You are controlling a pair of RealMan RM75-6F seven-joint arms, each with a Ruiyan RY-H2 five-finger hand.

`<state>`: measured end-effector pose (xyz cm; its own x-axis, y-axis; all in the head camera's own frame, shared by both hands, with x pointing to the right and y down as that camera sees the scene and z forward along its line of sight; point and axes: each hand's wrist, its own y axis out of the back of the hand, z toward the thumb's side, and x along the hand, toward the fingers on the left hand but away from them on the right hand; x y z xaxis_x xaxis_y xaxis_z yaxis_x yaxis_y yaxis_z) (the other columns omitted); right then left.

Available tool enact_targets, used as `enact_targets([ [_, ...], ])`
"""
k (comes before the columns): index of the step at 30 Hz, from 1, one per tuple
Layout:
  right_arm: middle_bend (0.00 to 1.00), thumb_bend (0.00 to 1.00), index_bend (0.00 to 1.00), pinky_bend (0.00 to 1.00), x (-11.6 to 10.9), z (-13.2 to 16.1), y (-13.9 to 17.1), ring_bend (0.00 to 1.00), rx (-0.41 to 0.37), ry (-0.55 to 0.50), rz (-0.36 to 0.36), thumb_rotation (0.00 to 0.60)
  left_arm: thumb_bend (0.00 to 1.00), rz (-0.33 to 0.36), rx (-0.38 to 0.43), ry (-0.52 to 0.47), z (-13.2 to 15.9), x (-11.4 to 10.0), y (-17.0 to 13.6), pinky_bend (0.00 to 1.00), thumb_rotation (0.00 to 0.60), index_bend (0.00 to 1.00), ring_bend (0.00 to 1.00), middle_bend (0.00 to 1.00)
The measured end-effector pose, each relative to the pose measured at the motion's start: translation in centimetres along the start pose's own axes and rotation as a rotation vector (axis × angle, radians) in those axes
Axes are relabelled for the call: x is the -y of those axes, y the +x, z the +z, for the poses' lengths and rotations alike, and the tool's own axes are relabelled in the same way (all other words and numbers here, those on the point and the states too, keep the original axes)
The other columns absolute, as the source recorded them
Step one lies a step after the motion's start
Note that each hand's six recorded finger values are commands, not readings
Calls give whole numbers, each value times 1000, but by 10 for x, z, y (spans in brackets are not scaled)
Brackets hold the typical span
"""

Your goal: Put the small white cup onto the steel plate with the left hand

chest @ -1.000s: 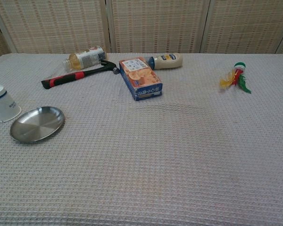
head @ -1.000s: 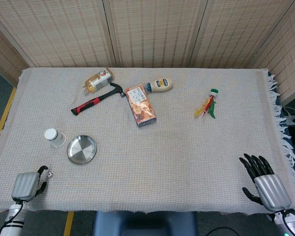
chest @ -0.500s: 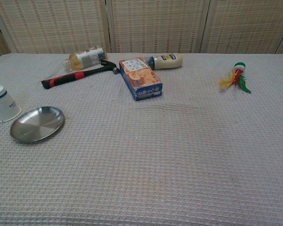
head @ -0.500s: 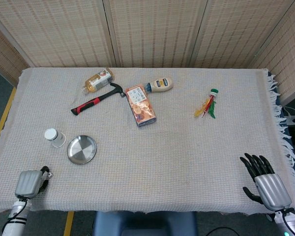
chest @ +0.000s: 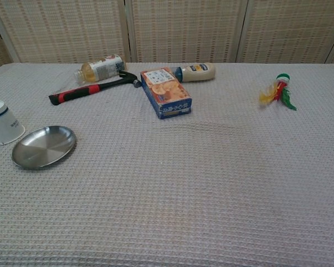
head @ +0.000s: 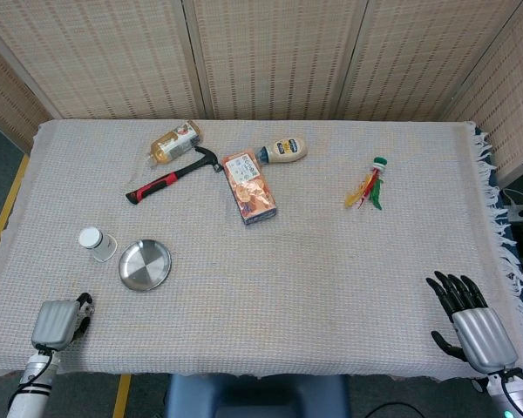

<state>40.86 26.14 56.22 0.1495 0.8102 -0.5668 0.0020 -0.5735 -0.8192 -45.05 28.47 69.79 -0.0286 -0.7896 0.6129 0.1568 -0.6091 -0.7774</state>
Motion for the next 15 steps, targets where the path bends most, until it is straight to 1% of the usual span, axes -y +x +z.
enact_targets([
  [7, 0, 173, 0, 0, 1, 0, 0, 0, 0, 0, 2, 600, 358, -13, 5, -13, 1, 1, -1, 951, 600, 409, 711, 856],
  [15, 0, 173, 0, 0, 1, 0, 0, 0, 2, 0, 6, 600, 358, 2, 7, -11, 3, 1, 4, 953, 600, 453, 716, 862],
])
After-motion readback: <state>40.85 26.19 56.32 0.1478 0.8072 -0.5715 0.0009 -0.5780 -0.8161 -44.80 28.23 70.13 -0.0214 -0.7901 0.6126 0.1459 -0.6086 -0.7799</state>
